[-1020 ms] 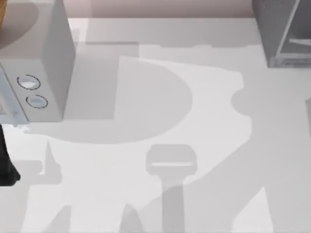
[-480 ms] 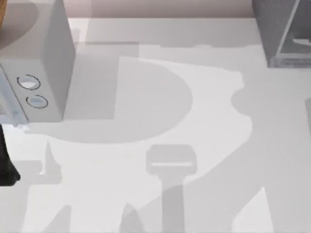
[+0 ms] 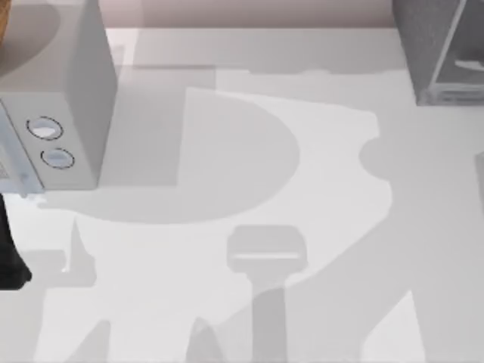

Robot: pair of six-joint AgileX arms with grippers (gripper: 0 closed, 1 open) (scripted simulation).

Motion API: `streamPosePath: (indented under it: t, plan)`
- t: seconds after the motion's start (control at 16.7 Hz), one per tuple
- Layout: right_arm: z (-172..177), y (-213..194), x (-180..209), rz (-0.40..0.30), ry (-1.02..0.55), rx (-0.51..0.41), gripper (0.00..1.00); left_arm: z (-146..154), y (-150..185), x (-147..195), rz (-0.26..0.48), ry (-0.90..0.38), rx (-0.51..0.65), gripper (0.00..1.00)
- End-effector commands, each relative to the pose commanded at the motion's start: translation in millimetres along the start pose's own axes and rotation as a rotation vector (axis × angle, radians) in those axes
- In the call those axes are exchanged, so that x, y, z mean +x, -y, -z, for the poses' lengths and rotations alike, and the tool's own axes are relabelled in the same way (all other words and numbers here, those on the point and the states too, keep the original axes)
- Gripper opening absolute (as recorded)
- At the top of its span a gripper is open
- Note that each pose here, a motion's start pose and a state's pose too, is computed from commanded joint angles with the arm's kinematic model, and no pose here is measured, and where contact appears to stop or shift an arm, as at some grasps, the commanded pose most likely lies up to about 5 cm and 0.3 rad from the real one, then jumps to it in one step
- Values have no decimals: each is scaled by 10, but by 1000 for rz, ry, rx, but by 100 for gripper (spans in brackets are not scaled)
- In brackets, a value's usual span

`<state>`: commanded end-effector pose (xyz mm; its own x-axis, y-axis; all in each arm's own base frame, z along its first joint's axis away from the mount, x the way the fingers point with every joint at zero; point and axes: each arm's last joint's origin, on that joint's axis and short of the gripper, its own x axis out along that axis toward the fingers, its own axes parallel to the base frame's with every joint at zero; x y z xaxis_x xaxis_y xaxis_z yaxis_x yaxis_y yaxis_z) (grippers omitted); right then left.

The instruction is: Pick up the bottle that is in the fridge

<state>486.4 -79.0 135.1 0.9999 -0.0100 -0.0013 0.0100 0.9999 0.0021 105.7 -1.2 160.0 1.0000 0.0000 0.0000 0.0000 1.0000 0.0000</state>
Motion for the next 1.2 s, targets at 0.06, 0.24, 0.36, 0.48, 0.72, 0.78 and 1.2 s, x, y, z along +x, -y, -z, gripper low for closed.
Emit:
streamPosePath:
  t: [0.06,0.24,0.36,0.48,0.72,0.78,1.2]
  plan:
    - [0,0,0,0,0,0,0,0,0,0,0,0,0,100]
    - [0,0,0,0,0,0,0,0,0,0,0,0,0,100]
    - [-17,15,-3,3,1,1,0,0,0,0,0,0,0,100]
    - [-112,11,1,1,0,-1,0,0,0,0,0,0,0,100]
    - [-417,16,-1,3,-1,1,0,0,0,0,0,0,0,100]
    - [-476,15,-3,3,0,1,0,0,0,0,0,0,0,100]
    - [-508,12,-83,0,1,1,0,0,0,0,0,0,0,100]
